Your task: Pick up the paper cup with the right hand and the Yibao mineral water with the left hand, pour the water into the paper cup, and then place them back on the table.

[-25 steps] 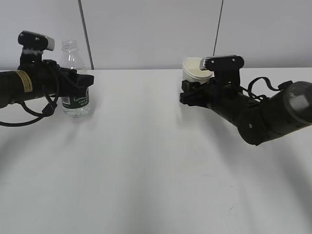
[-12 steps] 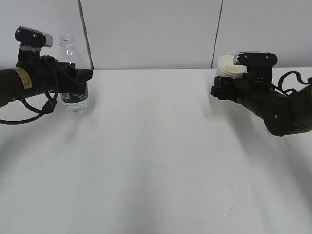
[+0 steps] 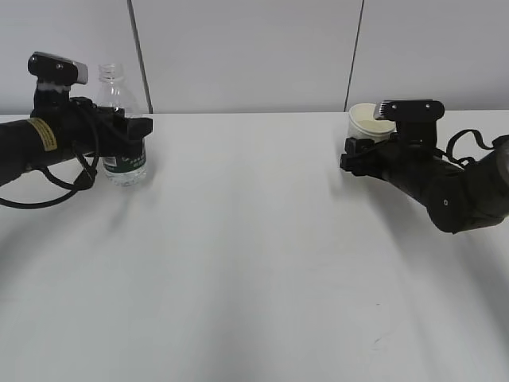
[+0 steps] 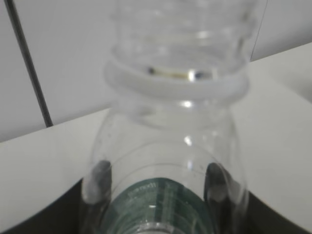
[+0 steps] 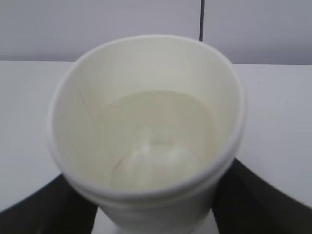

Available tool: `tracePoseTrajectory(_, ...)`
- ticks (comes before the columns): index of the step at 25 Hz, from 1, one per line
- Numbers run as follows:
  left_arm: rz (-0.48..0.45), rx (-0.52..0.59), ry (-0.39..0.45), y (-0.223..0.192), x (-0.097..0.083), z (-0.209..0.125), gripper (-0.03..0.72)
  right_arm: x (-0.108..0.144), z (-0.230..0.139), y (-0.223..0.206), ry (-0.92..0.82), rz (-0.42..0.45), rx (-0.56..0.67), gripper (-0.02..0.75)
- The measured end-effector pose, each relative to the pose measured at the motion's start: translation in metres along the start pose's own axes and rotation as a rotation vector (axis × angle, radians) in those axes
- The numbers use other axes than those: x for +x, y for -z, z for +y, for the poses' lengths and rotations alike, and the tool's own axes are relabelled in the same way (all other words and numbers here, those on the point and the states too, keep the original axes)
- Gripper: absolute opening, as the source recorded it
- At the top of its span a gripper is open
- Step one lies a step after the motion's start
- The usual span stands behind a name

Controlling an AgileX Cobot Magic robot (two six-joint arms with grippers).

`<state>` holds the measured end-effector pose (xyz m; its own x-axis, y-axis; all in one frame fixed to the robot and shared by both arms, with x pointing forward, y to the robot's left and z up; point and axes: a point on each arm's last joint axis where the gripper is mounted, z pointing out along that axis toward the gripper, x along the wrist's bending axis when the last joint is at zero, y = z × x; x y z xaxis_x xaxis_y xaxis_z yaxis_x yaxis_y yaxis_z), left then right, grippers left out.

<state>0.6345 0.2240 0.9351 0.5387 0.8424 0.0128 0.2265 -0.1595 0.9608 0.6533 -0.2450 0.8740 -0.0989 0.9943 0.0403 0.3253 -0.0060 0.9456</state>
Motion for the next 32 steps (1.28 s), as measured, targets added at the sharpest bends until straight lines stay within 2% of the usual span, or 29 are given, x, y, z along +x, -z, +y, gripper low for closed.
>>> tracePoseTrajectory(5, -0.004, 0.015, -0.001, -0.005, 0.001, -0.013, 0.371, 0.0, -0.008, -0.002, 0.011, 0.009, 0.012, 0.503)
tracePoseTrajectory(14, 0.028, -0.03, 0.015, -0.016, 0.004, -0.035, 0.371, 0.0, -0.011, -0.003, 0.013, 0.01, 0.014, 0.503)
tracePoseTrajectory(22, 0.043, -0.081, 0.034, -0.02, 0.006, -0.042, 0.371, 0.0, -0.011, -0.003, 0.013, 0.01, 0.014, 0.503)
tracePoseTrajectory(32, 0.043, -0.088, 0.033, -0.02, 0.007, -0.042, 0.371, 0.0, -0.022, -0.006, 0.015, 0.009, 0.037, 0.503)
